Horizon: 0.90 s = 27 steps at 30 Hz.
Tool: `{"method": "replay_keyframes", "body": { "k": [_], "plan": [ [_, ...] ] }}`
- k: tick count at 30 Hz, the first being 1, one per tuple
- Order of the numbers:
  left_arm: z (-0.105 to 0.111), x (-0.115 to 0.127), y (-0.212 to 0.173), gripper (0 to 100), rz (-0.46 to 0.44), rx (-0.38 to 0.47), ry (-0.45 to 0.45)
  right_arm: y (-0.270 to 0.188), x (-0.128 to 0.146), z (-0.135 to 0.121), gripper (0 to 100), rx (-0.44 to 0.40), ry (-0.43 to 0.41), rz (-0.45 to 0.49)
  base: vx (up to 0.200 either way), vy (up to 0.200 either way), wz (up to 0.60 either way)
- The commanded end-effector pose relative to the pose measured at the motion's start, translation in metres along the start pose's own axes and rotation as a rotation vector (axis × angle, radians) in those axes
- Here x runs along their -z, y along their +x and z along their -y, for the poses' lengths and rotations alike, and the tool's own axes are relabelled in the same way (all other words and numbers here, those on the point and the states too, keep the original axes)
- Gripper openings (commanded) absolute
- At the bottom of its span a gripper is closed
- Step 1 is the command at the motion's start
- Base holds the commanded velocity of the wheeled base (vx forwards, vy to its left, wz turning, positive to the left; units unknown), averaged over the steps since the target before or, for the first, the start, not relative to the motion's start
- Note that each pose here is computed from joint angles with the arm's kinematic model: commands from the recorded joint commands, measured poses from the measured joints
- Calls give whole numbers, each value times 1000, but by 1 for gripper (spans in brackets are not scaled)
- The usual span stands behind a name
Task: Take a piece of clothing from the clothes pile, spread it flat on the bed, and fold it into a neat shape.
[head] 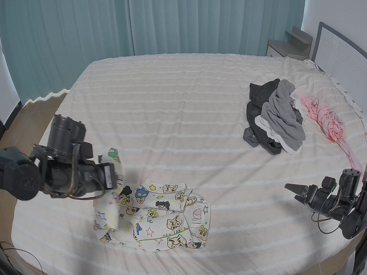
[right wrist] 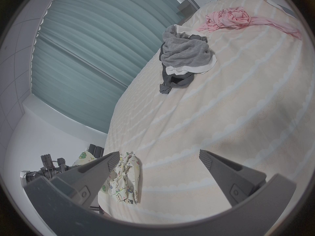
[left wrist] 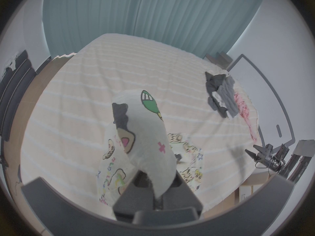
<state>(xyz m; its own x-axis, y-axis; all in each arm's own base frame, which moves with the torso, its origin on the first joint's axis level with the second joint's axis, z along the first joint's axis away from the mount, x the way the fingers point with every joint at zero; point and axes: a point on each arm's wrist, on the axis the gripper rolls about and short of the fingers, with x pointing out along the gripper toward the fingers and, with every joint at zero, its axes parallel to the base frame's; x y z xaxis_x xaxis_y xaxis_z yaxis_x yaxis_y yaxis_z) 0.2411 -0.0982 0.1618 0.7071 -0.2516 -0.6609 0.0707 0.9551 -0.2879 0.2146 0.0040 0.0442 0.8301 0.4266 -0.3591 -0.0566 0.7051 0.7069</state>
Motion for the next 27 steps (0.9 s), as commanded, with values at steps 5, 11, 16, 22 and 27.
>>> {"method": "replay_keyframes", "body": {
  "k": [5,11,16,22,27],
  "plan": [
    [81,47,68,0,-39,13,9,-3,3,1,100,10,9,-11,0,0,0],
    [100,57,81,0,-35,60,13,-2,4,2,100,13,9,-14,0,0,0],
    [110,66,85,0,-35,95,7,-1,5,3,100,18,13,-21,0,0,0],
    [113,69,91,0,-45,95,10,-1,5,3,100,18,13,-21,0,0,0],
    [116,68,95,100,-39,96,-5,-1,5,3,100,18,13,-21,0,0,0]
  ]
}}
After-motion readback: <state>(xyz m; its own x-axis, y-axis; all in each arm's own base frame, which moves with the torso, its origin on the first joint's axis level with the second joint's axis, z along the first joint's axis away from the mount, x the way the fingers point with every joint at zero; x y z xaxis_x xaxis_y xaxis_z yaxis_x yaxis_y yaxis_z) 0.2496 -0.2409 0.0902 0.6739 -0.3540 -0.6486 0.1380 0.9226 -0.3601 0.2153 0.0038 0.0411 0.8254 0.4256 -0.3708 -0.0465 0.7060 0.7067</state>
